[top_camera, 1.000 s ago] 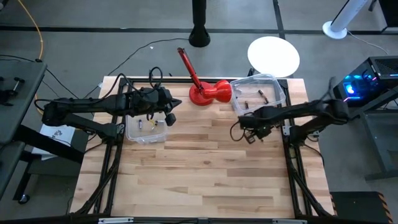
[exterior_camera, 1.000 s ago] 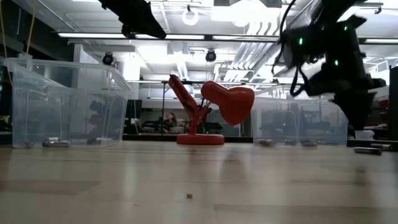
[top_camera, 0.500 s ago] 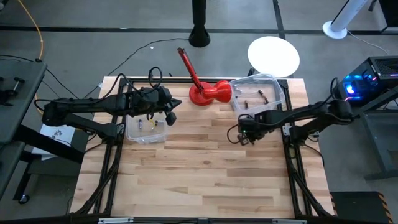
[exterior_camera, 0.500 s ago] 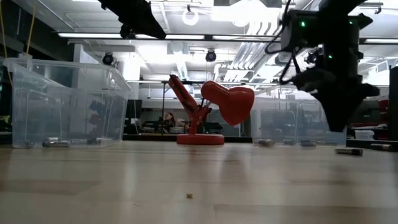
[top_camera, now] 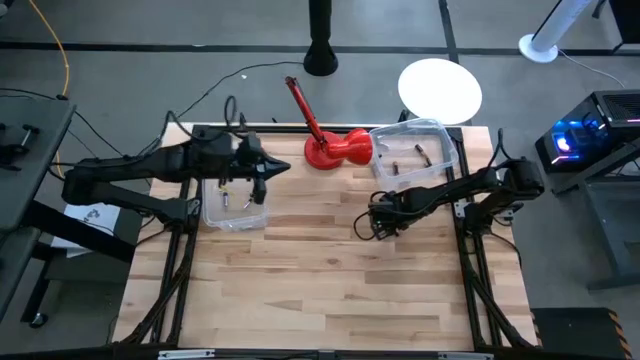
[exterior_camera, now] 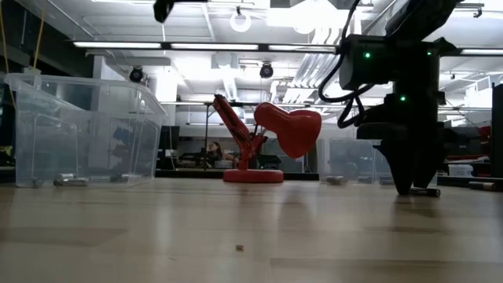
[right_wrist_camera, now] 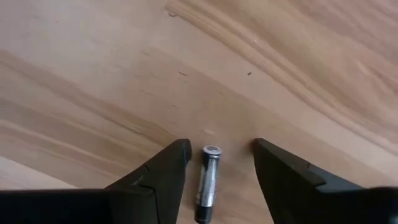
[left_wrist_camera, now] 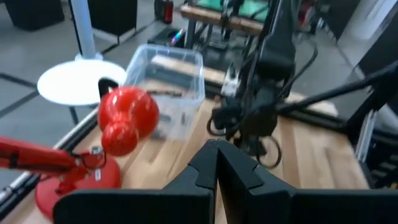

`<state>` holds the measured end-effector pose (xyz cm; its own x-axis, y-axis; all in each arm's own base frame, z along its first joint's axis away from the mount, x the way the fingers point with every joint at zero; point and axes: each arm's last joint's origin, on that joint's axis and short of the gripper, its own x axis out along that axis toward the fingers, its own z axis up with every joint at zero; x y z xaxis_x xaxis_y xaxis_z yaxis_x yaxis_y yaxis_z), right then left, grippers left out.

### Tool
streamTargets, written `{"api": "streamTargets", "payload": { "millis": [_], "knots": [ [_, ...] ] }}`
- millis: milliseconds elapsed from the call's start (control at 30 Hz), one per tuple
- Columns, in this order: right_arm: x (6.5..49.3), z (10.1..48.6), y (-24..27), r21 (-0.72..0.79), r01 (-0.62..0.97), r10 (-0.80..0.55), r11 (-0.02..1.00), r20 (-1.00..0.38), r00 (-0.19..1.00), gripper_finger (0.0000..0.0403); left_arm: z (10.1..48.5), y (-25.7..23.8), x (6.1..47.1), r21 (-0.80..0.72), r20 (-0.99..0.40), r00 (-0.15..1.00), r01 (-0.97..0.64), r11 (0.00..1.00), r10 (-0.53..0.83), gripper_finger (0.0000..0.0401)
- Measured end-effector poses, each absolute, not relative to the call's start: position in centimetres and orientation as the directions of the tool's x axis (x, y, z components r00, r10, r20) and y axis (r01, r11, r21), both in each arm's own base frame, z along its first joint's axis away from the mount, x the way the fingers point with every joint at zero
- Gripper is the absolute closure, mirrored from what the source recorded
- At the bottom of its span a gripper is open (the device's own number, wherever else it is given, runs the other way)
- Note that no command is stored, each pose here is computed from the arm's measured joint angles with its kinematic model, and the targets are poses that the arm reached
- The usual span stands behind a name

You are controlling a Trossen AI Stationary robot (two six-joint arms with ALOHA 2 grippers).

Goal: Sort batteries
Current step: Put the silver battery into the left transparent bin

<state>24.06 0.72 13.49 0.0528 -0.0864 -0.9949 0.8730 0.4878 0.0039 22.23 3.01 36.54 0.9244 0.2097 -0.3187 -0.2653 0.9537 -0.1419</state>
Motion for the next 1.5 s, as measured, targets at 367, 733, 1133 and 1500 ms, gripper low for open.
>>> {"api": "streamTargets", "payload": {
  "millis": [367, 733, 1133, 1500],
  "knots": [
    [24.3, 12.6, 2.6, 0.002, 0.881, -0.07, 0.473, -0.997, 0.04, 0.0302, 40.9, 1.7, 17.1, -0.313, -0.051, 0.989, -0.15, 0.938, 0.141, 0.0401],
    [28.1, 16.0, 2.9, 0.146, 0.775, -0.008, 0.614, -0.982, 0.19, 0.0396, 45.9, 0.6, 11.5, -0.266, 0.413, 0.906, 0.027, 0.963, 0.088, 0.0401],
    [43.6, 28.2, -4.1, 0.458, 0.279, -0.068, 0.844, -0.425, 0.903, 0.0398, 45.4, 0.8, 12.2, -0.232, 0.358, 0.921, -0.071, 0.97, 0.153, 0.0401],
    [54.5, 29.1, -4.7, 0.411, 0.062, 0.075, 0.91, -0.311, 0.948, 0.0389, 45.4, 0.9, 13.0, -0.232, 0.363, 0.92, -0.067, 0.97, 0.151, 0.0401]
  ]
}}
